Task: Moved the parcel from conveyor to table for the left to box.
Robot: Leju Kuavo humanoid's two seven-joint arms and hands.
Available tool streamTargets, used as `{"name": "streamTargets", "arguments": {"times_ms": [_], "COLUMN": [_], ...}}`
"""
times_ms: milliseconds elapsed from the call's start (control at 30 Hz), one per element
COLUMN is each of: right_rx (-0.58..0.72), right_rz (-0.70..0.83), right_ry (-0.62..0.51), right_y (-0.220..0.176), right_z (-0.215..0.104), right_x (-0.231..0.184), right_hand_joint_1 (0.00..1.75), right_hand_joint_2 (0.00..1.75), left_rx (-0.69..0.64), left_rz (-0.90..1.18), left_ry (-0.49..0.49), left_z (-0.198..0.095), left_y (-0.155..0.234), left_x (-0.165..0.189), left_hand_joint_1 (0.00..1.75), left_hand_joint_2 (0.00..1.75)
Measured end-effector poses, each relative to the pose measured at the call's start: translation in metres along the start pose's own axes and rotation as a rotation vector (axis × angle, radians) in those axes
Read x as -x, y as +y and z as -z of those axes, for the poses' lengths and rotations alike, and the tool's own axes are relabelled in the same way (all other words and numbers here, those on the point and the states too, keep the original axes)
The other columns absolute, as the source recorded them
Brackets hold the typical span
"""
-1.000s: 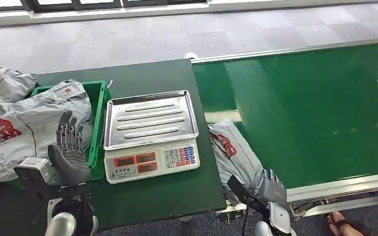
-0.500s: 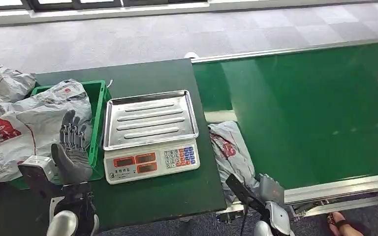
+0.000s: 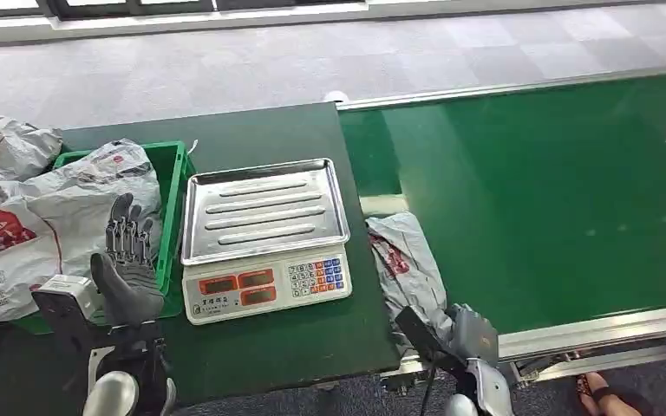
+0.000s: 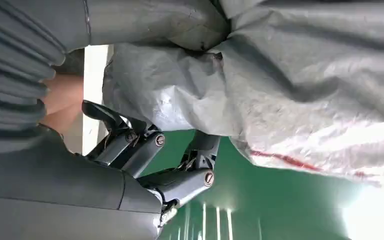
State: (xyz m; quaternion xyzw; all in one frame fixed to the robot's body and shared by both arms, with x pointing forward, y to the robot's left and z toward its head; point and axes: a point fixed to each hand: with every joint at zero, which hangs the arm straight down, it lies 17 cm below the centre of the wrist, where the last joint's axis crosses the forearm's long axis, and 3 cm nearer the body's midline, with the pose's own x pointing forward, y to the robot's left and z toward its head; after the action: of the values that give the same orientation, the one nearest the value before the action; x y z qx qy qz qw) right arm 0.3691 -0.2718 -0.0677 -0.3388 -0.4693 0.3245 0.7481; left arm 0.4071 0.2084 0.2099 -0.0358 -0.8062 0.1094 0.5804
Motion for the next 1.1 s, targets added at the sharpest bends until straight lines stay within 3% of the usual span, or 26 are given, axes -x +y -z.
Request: {"name": "streamTargets", "arguments": {"times_ms": [300,600,800,1100], "right_rx": [0.108,0.466,0.725,0.95], "right_rz": [0.028,-0.061,-0.219,-0.256], "right_ry": [-0.047,-0.142,-0.286,-0.59], "right_y": [-0.033,-0.149,-0.237,-0.292], "right_z": [-0.001,-0.016,-0.03,-0.063], "right_x": [-0.009,-0.031,-0.093,-0.224], "right_hand_joint_1": [1.75,1.75,1.75,1.75], "right_hand_joint_2": [1.75,1.75,1.75,1.75], "left_rx": [0.004,-0.004,0.001,-0.003], "left_rz": [-0.006,-0.005,-0.012,-0.029], "left_ry": [-0.008,-0.023,-0.038,-0.046], "left_z": [0.0,-0.008,-0.01,-0.008], "left_y": [-0.002,0.001,-0.001,-0.002], "left_x": [-0.003,-0.005,-0.008,-0.009], "left_hand_joint_1": [0.0,0.0,0.0,0.0], "left_hand_joint_2": [0.0,0.0,0.0,0.0]}}
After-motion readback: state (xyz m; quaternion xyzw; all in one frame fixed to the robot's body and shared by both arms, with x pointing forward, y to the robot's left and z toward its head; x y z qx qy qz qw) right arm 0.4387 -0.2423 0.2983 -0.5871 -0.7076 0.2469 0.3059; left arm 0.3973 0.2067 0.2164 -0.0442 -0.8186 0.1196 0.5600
